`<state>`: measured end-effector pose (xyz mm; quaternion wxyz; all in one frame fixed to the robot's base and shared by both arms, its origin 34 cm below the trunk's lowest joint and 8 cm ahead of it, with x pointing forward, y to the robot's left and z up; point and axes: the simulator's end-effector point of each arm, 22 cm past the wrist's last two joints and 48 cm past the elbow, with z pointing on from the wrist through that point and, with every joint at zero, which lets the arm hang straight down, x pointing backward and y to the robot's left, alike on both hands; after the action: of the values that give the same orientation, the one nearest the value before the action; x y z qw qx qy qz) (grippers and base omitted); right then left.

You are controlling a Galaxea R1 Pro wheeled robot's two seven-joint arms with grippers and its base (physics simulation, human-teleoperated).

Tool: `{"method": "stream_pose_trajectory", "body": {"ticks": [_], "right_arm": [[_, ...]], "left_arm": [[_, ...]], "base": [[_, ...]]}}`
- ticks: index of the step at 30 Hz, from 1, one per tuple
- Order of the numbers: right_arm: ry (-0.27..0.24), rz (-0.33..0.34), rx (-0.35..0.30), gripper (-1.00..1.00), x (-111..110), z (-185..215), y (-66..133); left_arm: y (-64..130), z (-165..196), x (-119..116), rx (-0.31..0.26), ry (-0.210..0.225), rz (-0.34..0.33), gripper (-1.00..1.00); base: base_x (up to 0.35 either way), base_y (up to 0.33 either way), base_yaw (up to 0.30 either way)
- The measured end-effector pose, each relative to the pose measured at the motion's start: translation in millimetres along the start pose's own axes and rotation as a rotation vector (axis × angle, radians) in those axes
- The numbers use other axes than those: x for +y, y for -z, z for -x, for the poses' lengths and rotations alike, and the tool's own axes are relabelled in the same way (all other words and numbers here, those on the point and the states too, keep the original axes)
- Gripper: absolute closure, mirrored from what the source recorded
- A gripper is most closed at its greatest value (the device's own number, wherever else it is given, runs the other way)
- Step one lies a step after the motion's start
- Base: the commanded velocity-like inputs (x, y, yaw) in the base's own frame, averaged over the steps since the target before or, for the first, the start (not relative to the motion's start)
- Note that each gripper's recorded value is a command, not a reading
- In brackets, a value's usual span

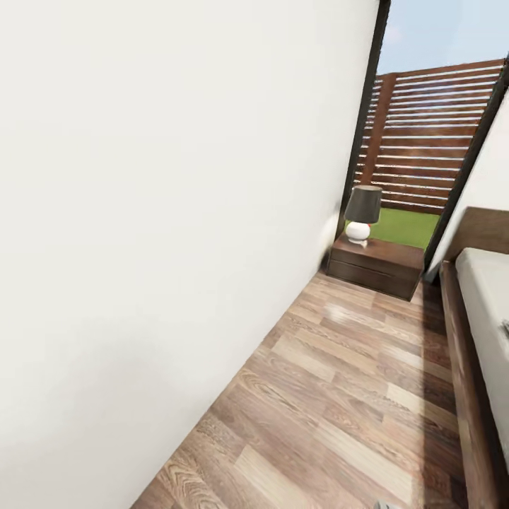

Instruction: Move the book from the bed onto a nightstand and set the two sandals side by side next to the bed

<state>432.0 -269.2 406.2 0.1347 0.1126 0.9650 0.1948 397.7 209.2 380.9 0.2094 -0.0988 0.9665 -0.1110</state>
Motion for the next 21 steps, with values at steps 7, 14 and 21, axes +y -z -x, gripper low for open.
{"method": "stream_pose_trajectory", "body": {"ticks": [7,14,21], "right_arm": [[0.000,0.000,0.000,-1.00,0.0,0.0,0.0],[0.000,0.000,0.000,-1.00,0.1,0.0,0.0],[0.001,0.003,0.005,-1.00,2.3,-2.4,-1.1]], "left_arm": [[0.0,0.0,0.0,0.000,0.000,0.000,-1.00],[0.0,0.5,0.1,-0.002,0.002,0.000,-1.00],[-1.1,-2.3,-9.5,0.003,0.002,-0.012,-1.00]], "base": [[0.000,0.000,-0.300],[0.000,0.000,-0.214],[0.000,0.000,-0.016]]}}
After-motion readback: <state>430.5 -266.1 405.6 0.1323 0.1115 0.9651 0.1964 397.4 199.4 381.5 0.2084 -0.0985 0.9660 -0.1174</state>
